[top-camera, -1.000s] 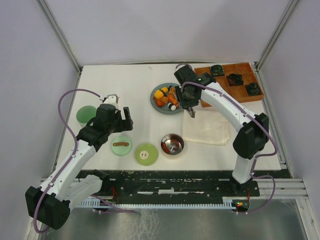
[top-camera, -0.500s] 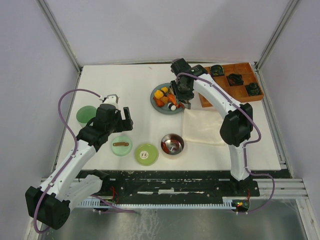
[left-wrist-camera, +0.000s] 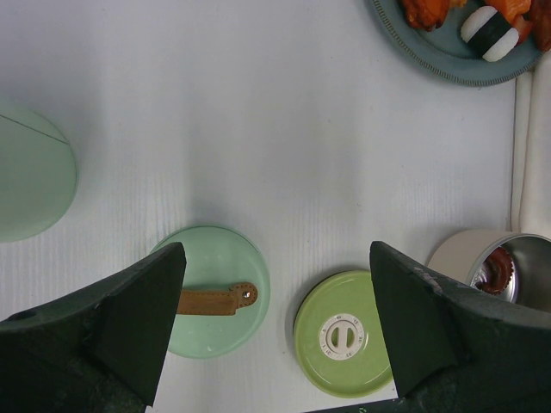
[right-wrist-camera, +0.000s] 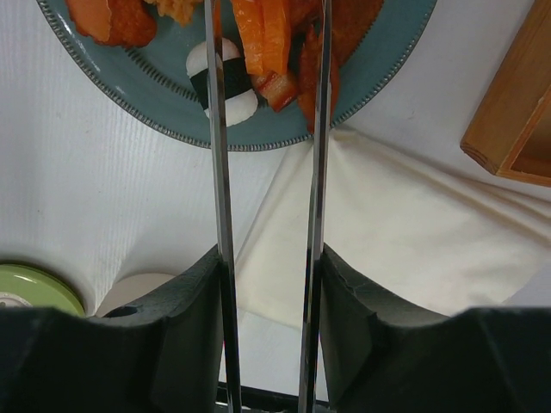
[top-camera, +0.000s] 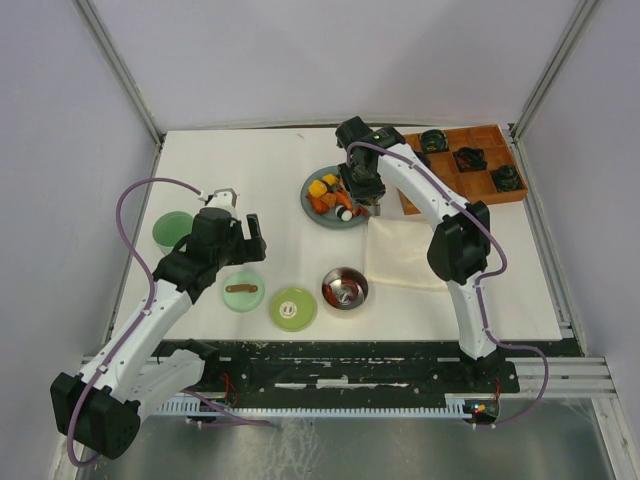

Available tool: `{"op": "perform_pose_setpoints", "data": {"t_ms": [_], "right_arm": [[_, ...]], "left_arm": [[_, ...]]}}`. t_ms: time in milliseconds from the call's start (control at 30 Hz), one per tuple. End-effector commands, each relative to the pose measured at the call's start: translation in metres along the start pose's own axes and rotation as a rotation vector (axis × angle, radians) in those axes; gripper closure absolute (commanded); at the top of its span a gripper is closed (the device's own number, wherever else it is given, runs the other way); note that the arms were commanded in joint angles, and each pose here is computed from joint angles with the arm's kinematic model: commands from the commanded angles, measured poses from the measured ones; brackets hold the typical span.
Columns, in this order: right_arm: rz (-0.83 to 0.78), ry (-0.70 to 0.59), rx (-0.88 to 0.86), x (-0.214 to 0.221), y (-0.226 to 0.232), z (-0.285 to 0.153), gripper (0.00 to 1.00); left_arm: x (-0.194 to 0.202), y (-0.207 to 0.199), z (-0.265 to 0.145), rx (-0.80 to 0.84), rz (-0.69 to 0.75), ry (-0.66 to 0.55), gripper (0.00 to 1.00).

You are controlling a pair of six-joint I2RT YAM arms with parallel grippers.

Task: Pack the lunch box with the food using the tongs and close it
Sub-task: Pick up the fake food from the plate.

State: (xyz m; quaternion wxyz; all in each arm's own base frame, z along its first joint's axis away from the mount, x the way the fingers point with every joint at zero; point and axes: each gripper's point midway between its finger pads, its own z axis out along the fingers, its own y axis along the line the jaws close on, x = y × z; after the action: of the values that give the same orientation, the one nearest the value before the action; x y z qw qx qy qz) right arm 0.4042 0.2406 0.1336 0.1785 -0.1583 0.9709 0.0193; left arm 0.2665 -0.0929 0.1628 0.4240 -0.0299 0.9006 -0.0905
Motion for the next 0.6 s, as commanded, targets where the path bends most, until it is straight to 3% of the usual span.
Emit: {"op": "perform_pose_setpoints", "data": {"t_ms": [0,567], "right_arm": [[-0.009,-0.043,0.014,-0.012,-0.003,-0.013,0.51],[0.004,-0.105,-0.014,-0.02,-0.001,-0.033,0.72]], "left_arm": [[-0.02,0.0,-0.003,-0.001,0.023,-0.063,0.07],[-0.02,-0.001,-0.004,0.002,0.023,-0.067,0.07]]}}
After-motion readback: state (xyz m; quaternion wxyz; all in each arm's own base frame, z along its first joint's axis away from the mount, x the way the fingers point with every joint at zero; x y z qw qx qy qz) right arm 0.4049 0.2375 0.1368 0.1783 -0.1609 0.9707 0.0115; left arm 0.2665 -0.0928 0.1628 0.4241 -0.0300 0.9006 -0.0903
